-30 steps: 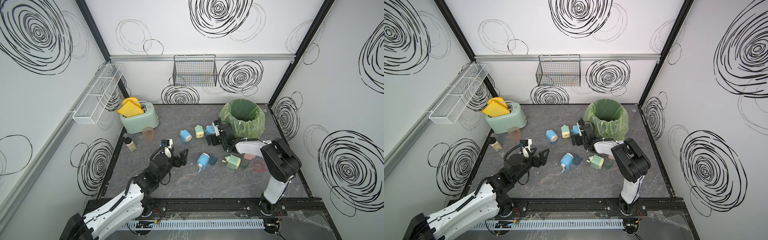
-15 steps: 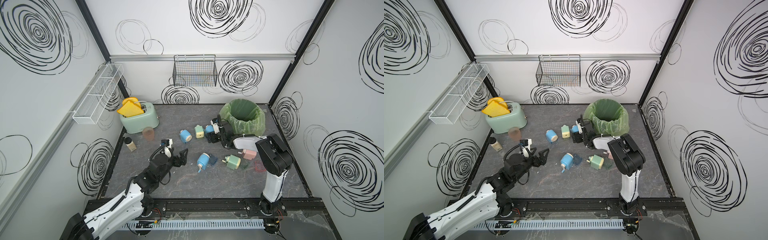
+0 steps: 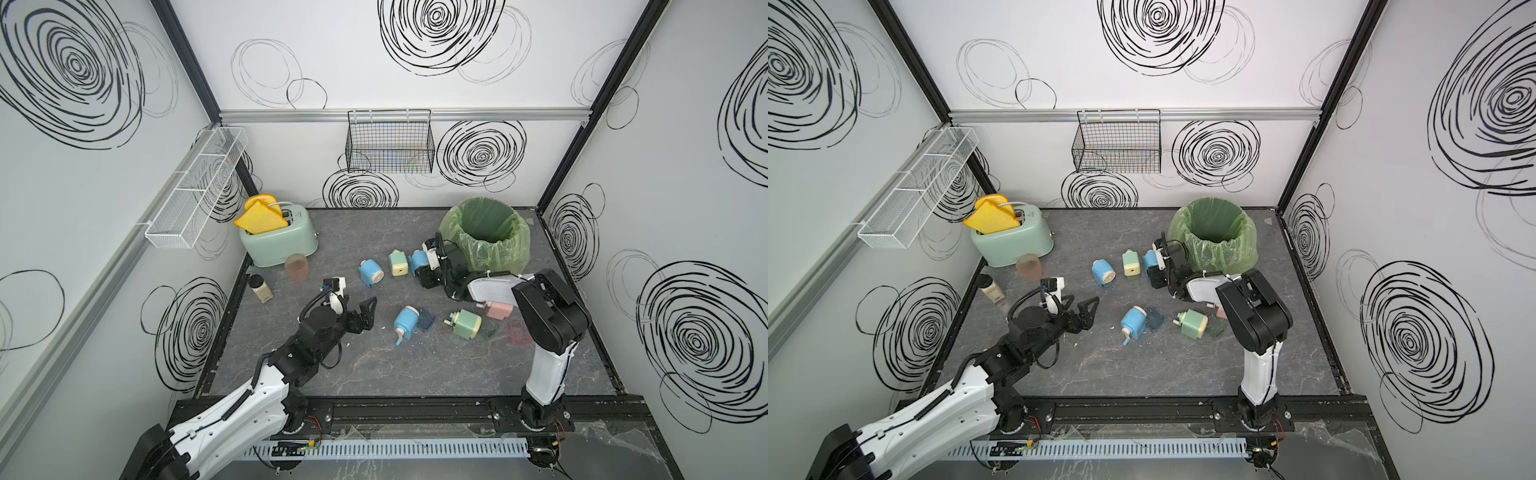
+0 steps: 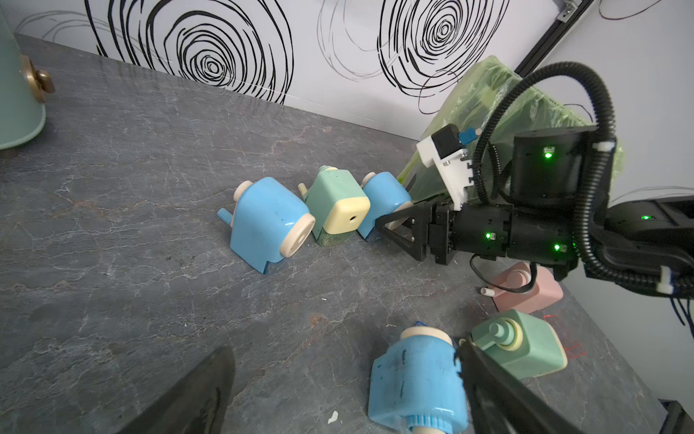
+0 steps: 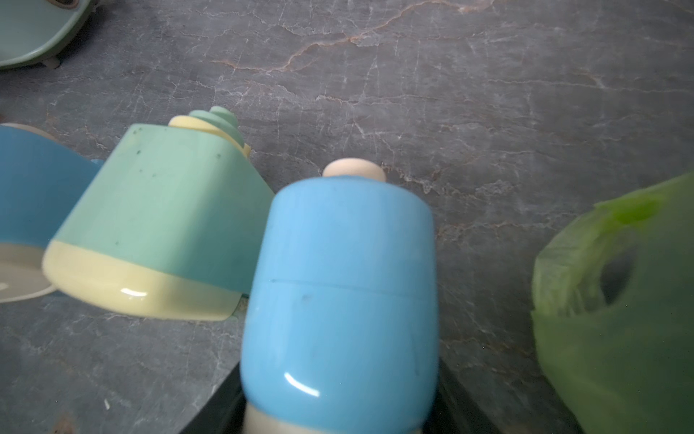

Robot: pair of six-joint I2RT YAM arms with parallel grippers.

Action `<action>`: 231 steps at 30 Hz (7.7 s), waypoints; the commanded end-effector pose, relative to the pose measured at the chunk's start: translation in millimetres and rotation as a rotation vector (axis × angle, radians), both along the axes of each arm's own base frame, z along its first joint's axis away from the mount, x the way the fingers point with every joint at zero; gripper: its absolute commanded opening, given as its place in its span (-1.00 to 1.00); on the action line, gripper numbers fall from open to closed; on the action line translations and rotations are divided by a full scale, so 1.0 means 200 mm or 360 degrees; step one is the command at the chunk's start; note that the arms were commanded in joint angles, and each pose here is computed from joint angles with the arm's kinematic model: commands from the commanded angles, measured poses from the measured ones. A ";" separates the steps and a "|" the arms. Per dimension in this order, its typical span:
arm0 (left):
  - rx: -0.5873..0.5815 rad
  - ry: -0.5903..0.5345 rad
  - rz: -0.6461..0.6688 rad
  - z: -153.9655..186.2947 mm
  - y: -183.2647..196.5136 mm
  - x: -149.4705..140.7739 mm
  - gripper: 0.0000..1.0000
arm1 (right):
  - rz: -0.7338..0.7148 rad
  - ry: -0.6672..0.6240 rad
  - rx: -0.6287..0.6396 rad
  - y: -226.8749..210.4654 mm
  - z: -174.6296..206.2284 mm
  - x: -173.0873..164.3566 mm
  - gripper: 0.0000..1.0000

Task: Take out the pencil sharpener tray and clean the shavings
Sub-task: Pick up the pencil sharpener from the center of the board, then open the container of the pencil sharpener.

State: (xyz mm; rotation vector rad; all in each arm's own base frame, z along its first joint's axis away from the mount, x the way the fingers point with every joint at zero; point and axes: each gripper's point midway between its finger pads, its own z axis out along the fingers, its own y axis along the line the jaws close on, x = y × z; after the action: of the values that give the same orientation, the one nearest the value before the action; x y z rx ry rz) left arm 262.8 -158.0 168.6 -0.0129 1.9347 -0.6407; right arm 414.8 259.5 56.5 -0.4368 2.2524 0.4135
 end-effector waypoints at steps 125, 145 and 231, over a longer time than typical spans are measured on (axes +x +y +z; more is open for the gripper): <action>-0.0202 -0.0455 -0.1847 0.75 -0.52 -0.54 0.05 | 0.1894 -0.0365 0.0737 0.24 1.38 -1.50 -0.24; -0.0773 -0.0949 -0.1432 1.09 -0.32 -0.54 -0.45 | 0.1480 -0.0396 0.1173 0.19 1.51 -1.27 0.89; -0.0278 -0.0657 -0.1072 0.91 -0.38 -0.21 -0.52 | 0.0187 -0.0611 0.0213 -0.51 1.41 -0.44 -0.40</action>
State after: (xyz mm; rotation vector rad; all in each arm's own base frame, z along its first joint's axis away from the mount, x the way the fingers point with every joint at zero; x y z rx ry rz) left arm 215.1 -235.5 346.0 0.6009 1.4482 -1.2504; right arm 305.1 187.0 365.3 -0.5676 1.6630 0.7552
